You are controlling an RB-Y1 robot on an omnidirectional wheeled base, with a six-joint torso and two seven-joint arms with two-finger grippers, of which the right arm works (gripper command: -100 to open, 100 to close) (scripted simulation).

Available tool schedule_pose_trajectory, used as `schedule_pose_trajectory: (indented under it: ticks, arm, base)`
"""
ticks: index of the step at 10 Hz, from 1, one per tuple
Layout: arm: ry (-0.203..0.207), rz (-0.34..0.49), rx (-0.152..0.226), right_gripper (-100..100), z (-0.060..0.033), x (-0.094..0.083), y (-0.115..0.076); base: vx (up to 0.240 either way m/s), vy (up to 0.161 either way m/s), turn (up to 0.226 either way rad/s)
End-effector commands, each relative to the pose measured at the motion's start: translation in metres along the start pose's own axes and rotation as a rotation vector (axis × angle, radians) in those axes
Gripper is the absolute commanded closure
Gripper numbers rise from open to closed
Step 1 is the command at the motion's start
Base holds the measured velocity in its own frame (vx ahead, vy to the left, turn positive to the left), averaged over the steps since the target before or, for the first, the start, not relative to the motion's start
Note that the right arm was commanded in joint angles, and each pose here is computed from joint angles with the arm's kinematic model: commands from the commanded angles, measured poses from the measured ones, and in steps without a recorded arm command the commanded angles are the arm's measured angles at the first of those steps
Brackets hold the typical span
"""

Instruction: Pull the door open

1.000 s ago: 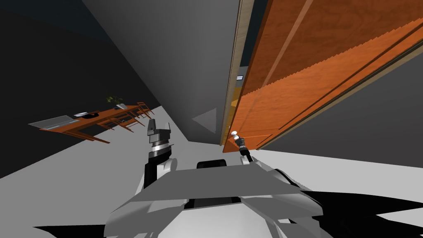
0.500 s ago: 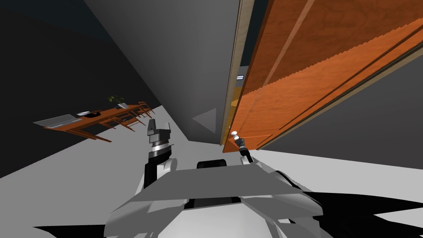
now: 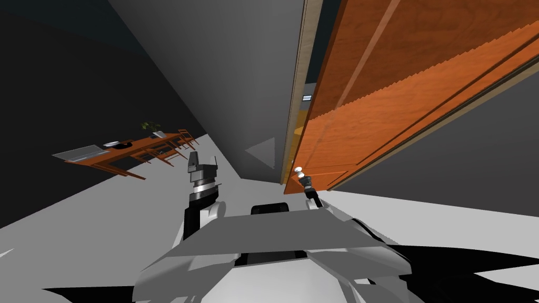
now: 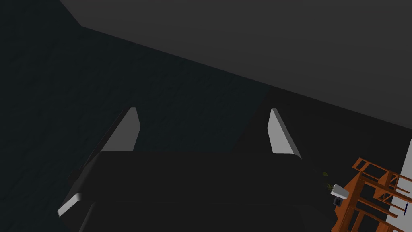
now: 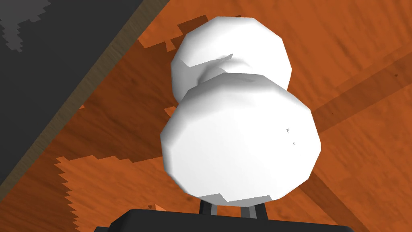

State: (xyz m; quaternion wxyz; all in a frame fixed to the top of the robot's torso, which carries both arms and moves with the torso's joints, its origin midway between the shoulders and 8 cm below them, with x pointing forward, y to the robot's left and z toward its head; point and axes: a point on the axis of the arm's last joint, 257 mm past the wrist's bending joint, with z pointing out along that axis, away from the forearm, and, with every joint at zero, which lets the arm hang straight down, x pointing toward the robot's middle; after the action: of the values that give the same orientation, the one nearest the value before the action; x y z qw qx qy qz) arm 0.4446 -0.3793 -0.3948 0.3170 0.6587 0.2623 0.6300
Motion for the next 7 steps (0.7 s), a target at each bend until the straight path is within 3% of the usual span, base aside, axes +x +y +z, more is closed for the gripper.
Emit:
schedule_pose_trajectory:
  ticks: [1, 2, 3, 4, 5, 6, 7]
  arm:
    - [0.048, 0.015, -0.004, 100, 0.0108, 0.024, -0.007]
    - [0.048, 0.015, -0.004, 100, 0.0108, 0.024, -0.007]
    - [-0.012, -0.002, 0.029, 100, -0.0039, -0.002, -0.018]
    - [-0.002, 0.001, 0.023, 100, -0.0013, 0.002, -0.016]
    - [-0.022, -0.004, 0.034, 100, -0.0064, -0.006, -0.019]
    - [-0.035, 0.014, 0.016, 100, -0.0089, -0.018, -0.002]
    - [-0.047, 0.028, 0.016, -100, -0.0085, -0.021, -0.001]
  base:
    - [0.004, 0.011, -0.004]
    - [0.003, 0.003, -0.018]
    - [0.008, 0.004, 0.047]
    - [0.000, 0.000, 0.000]
    - [0.000, 0.000, 0.000]
    - [-0.034, -0.028, 0.012]
    - [-0.066, -0.026, 0.023]
